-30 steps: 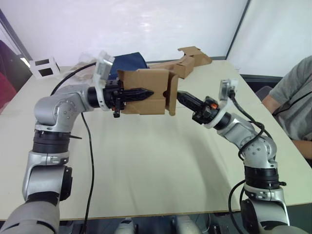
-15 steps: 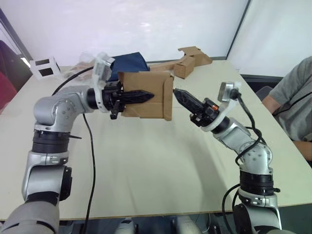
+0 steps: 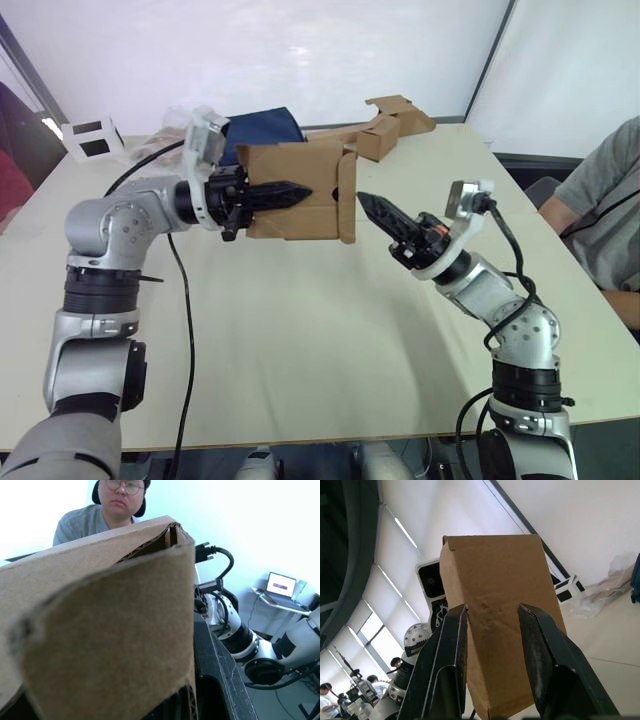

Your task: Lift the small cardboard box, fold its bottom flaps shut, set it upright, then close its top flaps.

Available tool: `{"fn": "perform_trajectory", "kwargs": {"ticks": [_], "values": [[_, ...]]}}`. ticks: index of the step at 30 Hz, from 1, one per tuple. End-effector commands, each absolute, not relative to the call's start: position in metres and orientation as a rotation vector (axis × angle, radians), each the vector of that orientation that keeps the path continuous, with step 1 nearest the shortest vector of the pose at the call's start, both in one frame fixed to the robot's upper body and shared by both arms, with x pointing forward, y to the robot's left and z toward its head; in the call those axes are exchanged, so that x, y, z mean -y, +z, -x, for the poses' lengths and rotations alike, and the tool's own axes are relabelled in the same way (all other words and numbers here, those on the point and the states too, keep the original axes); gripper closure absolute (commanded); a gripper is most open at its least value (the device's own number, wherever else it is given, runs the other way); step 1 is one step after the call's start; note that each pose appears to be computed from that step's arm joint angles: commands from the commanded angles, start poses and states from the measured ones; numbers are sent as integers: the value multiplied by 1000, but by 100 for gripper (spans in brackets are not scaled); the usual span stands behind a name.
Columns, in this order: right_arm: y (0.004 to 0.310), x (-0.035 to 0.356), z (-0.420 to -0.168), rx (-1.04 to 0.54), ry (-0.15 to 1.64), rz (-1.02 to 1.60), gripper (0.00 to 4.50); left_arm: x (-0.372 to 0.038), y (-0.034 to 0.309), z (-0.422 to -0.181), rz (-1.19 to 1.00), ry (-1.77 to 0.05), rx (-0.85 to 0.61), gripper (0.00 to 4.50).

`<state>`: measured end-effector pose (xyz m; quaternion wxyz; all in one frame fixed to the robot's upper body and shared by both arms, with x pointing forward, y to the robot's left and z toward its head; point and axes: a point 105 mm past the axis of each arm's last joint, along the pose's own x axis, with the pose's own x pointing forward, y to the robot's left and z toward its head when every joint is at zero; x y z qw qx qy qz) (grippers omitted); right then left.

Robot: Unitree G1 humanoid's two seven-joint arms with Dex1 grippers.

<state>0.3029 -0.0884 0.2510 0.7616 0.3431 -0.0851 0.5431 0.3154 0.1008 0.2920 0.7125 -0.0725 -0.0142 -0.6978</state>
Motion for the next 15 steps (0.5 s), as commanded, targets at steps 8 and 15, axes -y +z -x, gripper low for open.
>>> {"fn": "perform_trajectory", "kwargs": {"ticks": [8, 15], "values": [[265, 87, -294, 249, 1216, -736, 294, -107, 307, -313, 133, -1544, 95, 450], [264, 86, -297, 250, 1204, -741, 364, -108, 306, -312, 133, -1543, 92, 450]]}}
